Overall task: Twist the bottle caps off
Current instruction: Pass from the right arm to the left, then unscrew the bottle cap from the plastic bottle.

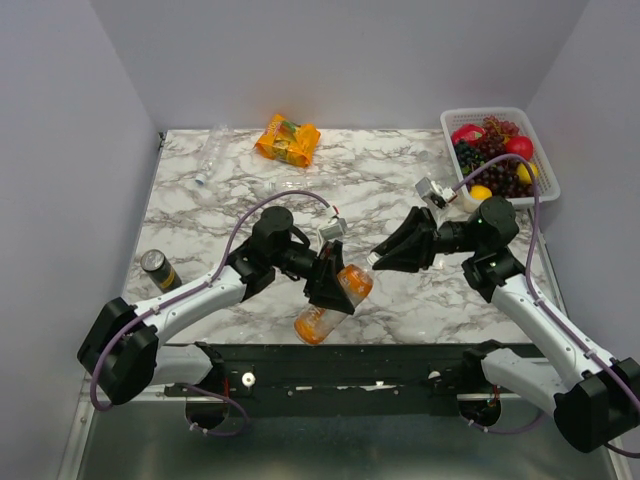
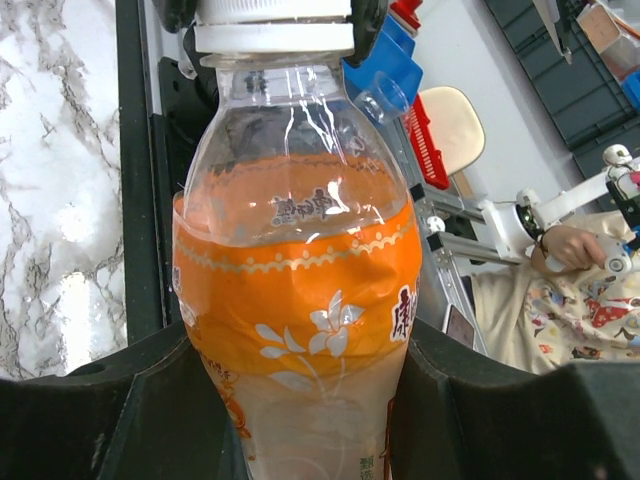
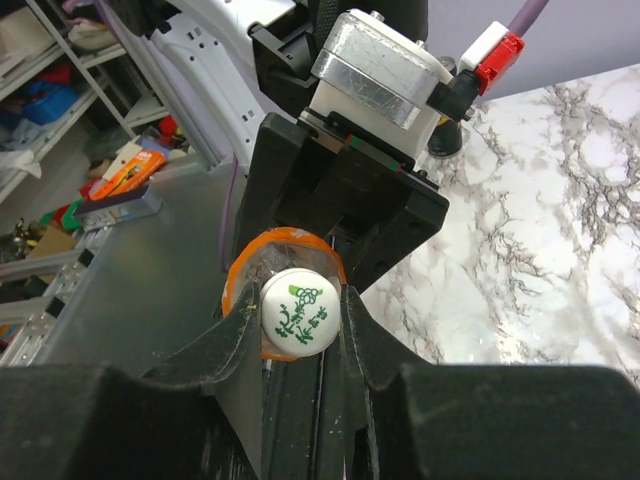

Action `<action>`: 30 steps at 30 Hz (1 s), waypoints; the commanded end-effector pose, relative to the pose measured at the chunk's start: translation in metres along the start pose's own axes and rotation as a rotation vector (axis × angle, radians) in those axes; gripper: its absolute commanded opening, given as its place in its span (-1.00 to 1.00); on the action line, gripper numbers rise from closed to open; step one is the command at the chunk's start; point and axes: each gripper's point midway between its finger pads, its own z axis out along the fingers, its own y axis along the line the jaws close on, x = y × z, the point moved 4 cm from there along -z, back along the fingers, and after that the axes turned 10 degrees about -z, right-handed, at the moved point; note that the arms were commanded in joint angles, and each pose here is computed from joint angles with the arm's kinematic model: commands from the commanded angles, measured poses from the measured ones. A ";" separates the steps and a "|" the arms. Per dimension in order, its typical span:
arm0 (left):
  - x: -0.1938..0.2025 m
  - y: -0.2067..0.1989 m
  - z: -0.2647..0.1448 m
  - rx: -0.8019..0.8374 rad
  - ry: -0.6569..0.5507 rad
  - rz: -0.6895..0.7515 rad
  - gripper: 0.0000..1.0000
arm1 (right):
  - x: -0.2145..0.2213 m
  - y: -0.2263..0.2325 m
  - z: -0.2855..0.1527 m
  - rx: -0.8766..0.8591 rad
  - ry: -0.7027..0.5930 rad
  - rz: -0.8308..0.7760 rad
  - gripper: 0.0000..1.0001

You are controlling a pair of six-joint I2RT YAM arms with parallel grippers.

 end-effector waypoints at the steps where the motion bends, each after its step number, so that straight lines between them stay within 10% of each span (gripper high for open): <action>1: -0.014 -0.023 0.000 0.079 0.000 0.164 -0.17 | 0.017 -0.001 0.000 -0.028 0.037 -0.013 -0.98; 5: -0.016 -0.007 0.000 -0.043 -0.007 0.160 -0.20 | 0.011 -0.008 0.000 0.044 0.026 -0.010 -0.66; 9: -0.021 0.016 -0.008 -0.247 -0.026 0.187 -0.23 | 0.005 -0.015 -0.001 0.131 0.015 0.011 0.20; 14: -0.024 0.030 -0.015 -0.384 -0.053 0.198 -0.24 | 0.003 -0.022 -0.005 0.238 0.008 0.021 0.73; 30: -0.032 0.061 -0.051 -0.993 -0.132 0.355 -0.25 | 0.004 -0.050 -0.036 0.737 -0.014 0.233 0.67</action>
